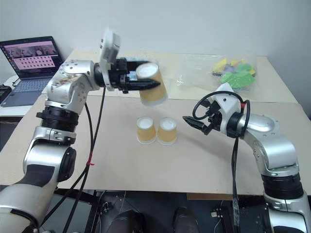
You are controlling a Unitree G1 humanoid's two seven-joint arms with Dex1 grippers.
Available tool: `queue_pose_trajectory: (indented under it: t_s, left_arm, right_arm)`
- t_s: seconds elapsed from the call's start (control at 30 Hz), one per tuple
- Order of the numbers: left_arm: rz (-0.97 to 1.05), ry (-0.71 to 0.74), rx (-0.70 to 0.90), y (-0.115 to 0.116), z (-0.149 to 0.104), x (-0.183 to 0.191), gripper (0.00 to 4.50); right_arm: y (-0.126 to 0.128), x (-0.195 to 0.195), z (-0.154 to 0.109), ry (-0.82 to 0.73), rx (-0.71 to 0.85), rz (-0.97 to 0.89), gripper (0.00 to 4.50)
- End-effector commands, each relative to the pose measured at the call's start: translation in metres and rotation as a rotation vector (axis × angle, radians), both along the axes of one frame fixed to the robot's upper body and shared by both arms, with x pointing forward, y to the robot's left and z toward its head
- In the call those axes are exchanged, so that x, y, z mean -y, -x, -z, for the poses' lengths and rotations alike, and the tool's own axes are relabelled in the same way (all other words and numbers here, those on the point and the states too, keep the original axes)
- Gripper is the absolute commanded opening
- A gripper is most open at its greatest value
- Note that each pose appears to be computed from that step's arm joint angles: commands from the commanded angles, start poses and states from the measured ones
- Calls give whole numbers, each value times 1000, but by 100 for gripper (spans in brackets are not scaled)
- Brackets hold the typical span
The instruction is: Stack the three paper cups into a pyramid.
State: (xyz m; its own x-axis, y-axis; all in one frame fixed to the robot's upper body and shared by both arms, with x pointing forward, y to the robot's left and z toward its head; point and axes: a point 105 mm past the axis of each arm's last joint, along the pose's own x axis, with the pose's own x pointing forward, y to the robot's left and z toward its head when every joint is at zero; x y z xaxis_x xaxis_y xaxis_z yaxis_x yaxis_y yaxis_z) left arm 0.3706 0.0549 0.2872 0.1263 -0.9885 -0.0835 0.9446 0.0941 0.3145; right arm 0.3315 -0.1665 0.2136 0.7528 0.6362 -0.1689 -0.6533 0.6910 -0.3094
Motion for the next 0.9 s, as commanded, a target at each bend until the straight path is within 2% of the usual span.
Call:
queue_pose_trajectory:
  t_s: [0.03, 0.3, 0.7, 0.9]
  left_arm:
    - [65, -60, 79, 5, -4, 8, 267]
    - [112, -66, 62, 8, 3, 17, 267]
    - [92, -140, 27, 1, 37, 19, 267]
    - [91, -142, 27, 1, 38, 21, 267]
  right_arm:
    - [6, 6, -19, -9, 99, 29, 450]
    - [8, 10, -16, -10, 100, 54, 450]
    - [10, 11, -17, -8, 95, 53, 450]
    - [10, 11, -16, -10, 91, 52, 450]
